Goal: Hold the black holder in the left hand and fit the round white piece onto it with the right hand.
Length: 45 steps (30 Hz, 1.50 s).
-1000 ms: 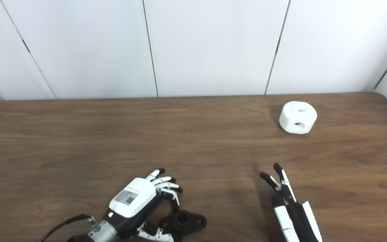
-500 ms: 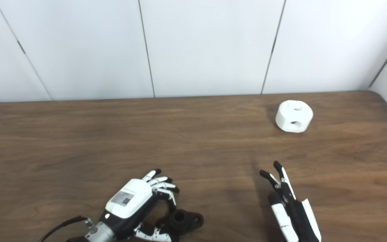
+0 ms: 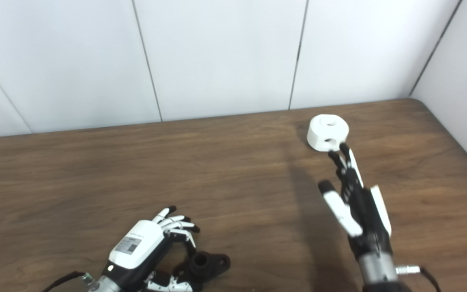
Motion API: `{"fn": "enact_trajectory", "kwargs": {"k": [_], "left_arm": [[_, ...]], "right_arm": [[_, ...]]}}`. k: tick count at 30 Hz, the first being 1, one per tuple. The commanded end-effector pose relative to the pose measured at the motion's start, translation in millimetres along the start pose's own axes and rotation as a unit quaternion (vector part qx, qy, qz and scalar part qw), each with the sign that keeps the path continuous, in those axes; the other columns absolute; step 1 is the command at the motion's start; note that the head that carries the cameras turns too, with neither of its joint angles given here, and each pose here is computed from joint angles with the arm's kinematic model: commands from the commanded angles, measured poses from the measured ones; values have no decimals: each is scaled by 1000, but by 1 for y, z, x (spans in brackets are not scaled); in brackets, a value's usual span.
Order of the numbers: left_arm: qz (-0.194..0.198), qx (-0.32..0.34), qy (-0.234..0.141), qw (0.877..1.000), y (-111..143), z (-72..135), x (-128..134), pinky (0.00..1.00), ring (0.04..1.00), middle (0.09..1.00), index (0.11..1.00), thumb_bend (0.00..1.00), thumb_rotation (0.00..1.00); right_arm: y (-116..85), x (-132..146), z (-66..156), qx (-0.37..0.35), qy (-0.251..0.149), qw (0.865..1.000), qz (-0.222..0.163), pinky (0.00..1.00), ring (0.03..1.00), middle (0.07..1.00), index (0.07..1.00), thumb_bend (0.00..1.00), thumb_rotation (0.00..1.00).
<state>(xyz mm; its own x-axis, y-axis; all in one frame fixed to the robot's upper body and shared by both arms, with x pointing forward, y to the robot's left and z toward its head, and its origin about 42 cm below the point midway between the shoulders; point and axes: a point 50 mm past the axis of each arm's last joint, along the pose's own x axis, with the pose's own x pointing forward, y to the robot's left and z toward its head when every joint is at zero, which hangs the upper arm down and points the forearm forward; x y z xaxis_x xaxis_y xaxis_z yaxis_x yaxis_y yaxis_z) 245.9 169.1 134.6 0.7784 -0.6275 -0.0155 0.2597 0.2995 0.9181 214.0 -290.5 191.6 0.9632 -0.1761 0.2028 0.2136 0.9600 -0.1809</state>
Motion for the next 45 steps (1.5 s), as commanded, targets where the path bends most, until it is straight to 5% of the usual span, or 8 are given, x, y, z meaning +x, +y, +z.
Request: {"fn": "enact_trajectory", "kwargs": {"k": [1, 11, 18, 25, 35, 45], "left_arm": [[-27, 13, 24, 999, -8, -12, -1, 969, 853, 769, 485, 523, 54], [-31, 14, 28, 999, -12, -21, -4, 966, 851, 767, 485, 523, 53], [-34, 17, 27, 999, -13, -24, -7, 951, 849, 771, 485, 523, 53], [-37, 20, 29, 999, -14, -27, -8, 952, 856, 775, 485, 523, 54], [-38, 23, 29, 999, -11, -27, -9, 954, 851, 769, 486, 523, 53], [-39, 26, 33, 998, -8, -26, -9, 938, 844, 765, 485, 522, 52]], "right_arm": [[-7, 11, 13, -15, -30, 999, -3, 1000, 995, 953, 984, 639, 816], [-30, 64, 26, -74, -47, 996, -9, 1000, 1000, 1000, 1000, 641, 924], [-52, 108, 44, -176, -27, 984, -17, 1000, 999, 980, 972, 636, 884], [-74, 146, 55, -253, 0, 968, -5, 924, 969, 981, 964, 658, 575], [-98, 206, 63, -432, 55, 899, 52, 882, 993, 972, 944, 847, 361], [-98, 252, 76, -518, 105, 843, 101, 999, 1000, 999, 943, 977, 298]]}}
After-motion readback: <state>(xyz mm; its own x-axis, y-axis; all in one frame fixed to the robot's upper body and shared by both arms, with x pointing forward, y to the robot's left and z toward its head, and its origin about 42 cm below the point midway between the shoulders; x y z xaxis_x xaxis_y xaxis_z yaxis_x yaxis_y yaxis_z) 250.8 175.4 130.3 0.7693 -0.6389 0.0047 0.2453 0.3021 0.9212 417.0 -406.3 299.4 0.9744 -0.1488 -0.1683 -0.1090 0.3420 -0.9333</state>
